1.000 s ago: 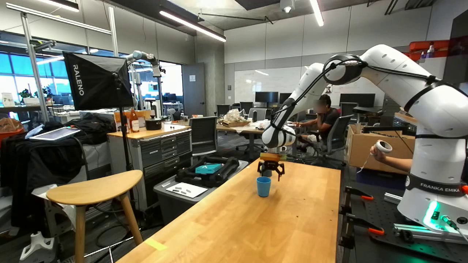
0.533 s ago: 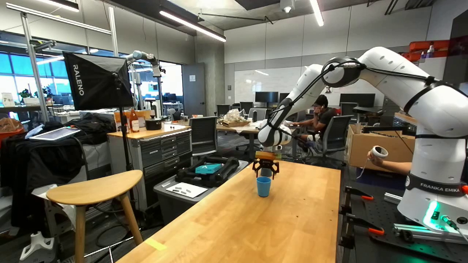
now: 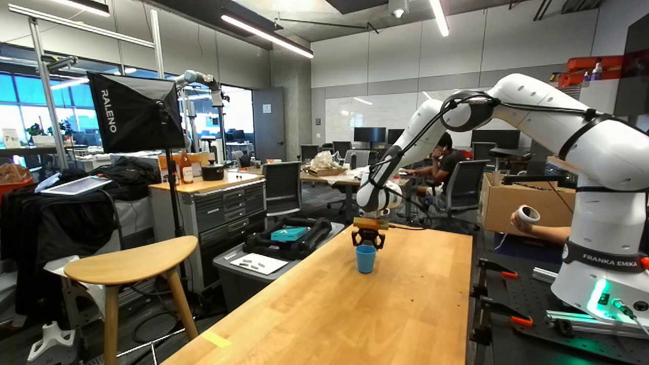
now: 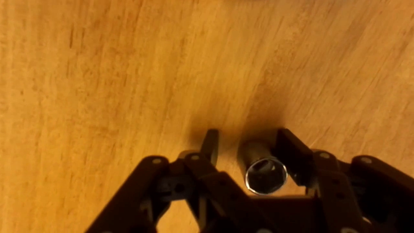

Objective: Pick the silver object on the table and put it in the blue cup

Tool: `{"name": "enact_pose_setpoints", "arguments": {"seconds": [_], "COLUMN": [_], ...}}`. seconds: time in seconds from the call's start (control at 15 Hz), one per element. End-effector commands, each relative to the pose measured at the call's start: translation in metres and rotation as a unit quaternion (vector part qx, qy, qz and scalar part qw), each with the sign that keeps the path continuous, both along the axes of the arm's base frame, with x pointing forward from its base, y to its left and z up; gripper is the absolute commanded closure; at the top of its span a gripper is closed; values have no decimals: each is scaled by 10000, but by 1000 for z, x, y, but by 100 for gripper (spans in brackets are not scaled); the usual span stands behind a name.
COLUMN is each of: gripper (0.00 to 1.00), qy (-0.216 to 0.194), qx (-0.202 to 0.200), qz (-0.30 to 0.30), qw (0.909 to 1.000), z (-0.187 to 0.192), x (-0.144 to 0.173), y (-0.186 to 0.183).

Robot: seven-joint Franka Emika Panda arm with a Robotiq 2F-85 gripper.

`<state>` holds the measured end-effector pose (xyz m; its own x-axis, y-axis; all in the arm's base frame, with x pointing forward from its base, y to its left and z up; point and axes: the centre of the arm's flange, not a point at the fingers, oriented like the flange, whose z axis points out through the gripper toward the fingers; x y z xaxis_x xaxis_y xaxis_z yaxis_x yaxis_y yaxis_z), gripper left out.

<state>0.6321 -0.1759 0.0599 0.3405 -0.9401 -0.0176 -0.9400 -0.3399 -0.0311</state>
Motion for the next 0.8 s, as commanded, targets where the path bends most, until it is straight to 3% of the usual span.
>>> {"name": "enact_pose_setpoints", "arguments": {"seconds": [0.0, 0.07, 0.13, 0.33, 0.73], "gripper": [79, 88, 90, 87, 87], "qy": [-81, -90, -99, -27, 518], "qx": [-102, -95, -95, 21, 714], "qz": [-18, -20, -18, 53, 832], "qw": [9999, 9999, 9999, 10000, 9926], "z": [-10, -6, -2, 19, 80], "x": [16, 17, 17, 6, -43], "y": [-7, -8, -9, -8, 3]}}
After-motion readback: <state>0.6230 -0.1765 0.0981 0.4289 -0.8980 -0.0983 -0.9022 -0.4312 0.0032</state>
